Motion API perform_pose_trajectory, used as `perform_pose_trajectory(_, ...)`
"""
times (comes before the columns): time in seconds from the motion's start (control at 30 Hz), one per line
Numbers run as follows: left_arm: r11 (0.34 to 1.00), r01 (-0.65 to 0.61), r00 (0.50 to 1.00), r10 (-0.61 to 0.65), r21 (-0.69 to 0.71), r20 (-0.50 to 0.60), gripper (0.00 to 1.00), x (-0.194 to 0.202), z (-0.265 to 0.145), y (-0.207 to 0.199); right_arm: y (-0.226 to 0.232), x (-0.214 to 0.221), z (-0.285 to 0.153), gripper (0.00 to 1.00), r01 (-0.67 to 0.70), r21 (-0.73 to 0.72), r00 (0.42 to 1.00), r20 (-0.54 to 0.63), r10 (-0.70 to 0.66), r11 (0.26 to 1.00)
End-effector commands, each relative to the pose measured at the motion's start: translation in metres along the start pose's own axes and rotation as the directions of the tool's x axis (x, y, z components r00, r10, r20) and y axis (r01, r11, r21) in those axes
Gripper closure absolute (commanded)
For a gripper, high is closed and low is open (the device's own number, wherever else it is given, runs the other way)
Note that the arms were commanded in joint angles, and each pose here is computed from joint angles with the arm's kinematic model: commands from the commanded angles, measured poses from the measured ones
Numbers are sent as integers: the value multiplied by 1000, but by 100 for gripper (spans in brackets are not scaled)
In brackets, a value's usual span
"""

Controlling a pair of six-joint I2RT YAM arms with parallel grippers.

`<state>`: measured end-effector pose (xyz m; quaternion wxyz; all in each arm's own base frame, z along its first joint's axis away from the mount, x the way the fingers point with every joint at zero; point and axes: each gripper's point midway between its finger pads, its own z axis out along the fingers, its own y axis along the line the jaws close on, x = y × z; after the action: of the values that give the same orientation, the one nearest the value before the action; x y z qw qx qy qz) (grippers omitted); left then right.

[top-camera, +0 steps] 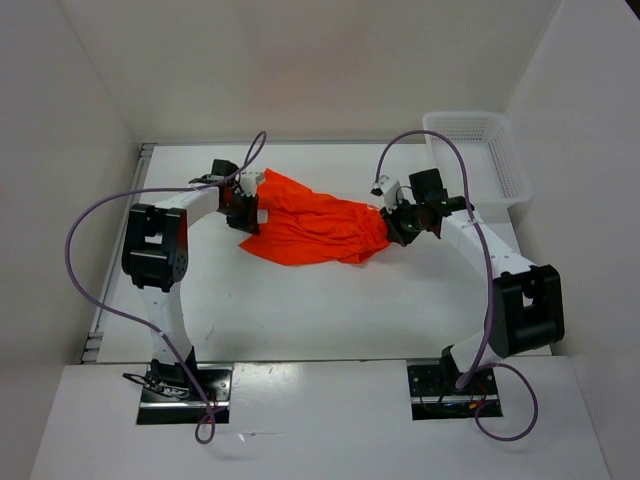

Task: Fold and stack the shorts
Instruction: Flatten the shorts out

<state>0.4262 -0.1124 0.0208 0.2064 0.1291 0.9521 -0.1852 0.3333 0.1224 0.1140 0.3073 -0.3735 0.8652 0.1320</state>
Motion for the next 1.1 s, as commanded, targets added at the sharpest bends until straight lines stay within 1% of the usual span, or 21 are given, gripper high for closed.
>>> perform_pose_trajectory(0.0, 995, 31, 998, -26, 96, -54, 83, 15, -1, -14, -7, -13, -11, 100, 32, 41, 998, 51, -34, 999)
perform_pose_trajectory(0.07, 995, 46, 997, -40, 93, -66, 87, 20, -7, -12, -7, -13, -11, 100, 41, 42, 998, 50, -43, 998)
perform_pose_trajectory(0.13, 995, 50, 997, -45, 89, -56, 94, 17, -13, -11, -9, -13, -11, 100, 41, 50, 998, 46, -43, 998)
perform_pose_trajectory(0.23, 993, 67, 998, -66, 94, -19, 100, 9, -32, -6, -14, -21, -13, 100, 33, 74, 997, 69, -39, 997)
perform_pose_trajectory(0.3, 994, 70, 996, -75, 86, 54, 100, -17, -58, 4, -24, -39, -17, 100, 9, 117, 994, 110, -22, 993)
perform_pose_trajectory(0.4, 995, 74, 980, -86, 68, 181, 100, -59, -103, 24, -43, -89, -32, 100, -41, 167, 974, 226, 2, 985)
perform_pose_trajectory(0.43, 998, 38, 960, -52, 55, 275, 100, -92, -133, 25, -53, -118, -42, 100, -44, 186, 961, 277, -10, 982)
perform_pose_trajectory(0.5, 999, 31, 926, -32, 11, 375, 100, -120, -173, 40, -63, -150, -54, 100, -54, 205, 943, 334, -18, 977)
perform_pose_trajectory(0.53, 1000, 13, 904, -7, -11, 428, 100, -134, -196, 39, -73, -177, -64, 100, -46, 223, 928, 371, -41, 974)
perform_pose_trajectory(0.57, 999, 0, 868, 20, -39, 497, 100, -152, -230, 44, -76, -191, -70, 100, -39, 224, 919, 391, -53, 974)
perform_pose_trajectory(0.63, 997, -17, 816, 58, -77, 575, 100, -167, -273, 45, -85, -224, -87, 100, -37, 248, 892, 444, -79, 968)
perform_pose_trajectory(0.7, 995, -7, 782, 69, -102, 619, 100, -164, -310, 49, -83, -236, -101, 100, -14, 246, 882, 460, -104, 969)
perform_pose_trajectory(0.73, 993, -6, 770, 78, -115, 634, 100, -163, -322, 47, -83, -231, -95, 100, -6, 241, 892, 441, -104, 970)
perform_pose_trajectory(0.77, 994, 4, 783, 62, -105, 619, 100, -154, -320, 44, -79, -229, -93, 100, 13, 222, 894, 433, -111, 975)
perform_pose_trajectory(0.8, 994, 13, 779, 60, -112, 624, 100, -145, -330, 40, -74, -218, -87, 100, 24, 200, 907, 407, -106, 979)
perform_pose_trajectory(0.87, 994, 68, 831, -9, -84, 557, 100, -113, -306, 41, -61, -192, -81, 100, 71, 163, 932, 341, -123, 984)
perform_pose_trajectory(0.93, 990, 105, 851, -40, -96, 523, 100, -86, -301, 37, -42, -145, -59, 100, 112, 71, 966, 226, -125, 991)
perform_pose_trajectory(0.97, 986, 152, 889, -109, -62, 445, 100, -54, -273, 38, -34, -131, -60, 100, 125, 58, 971, 197, -135, 990)
perform_pose_trajectory(1.0, 984, 166, 896, -124, -64, 427, 100, -37, -270, 32, -28, -113, -55, 100, 132, 34, 978, 157, -136, 991)
perform_pose_trajectory(1.03, 982, 179, 914, -142, -63, 381, 100, -19, -256, 26, -17, -78, -41, 100, 119, -16, 990, 81, -118, 993)
perform_pose_trajectory(1.07, 979, 196, 927, -165, -62, 336, 100, 0, -245, 22, -12, -54, -38, 98, 145, -38, 989, 17, -144, 989)
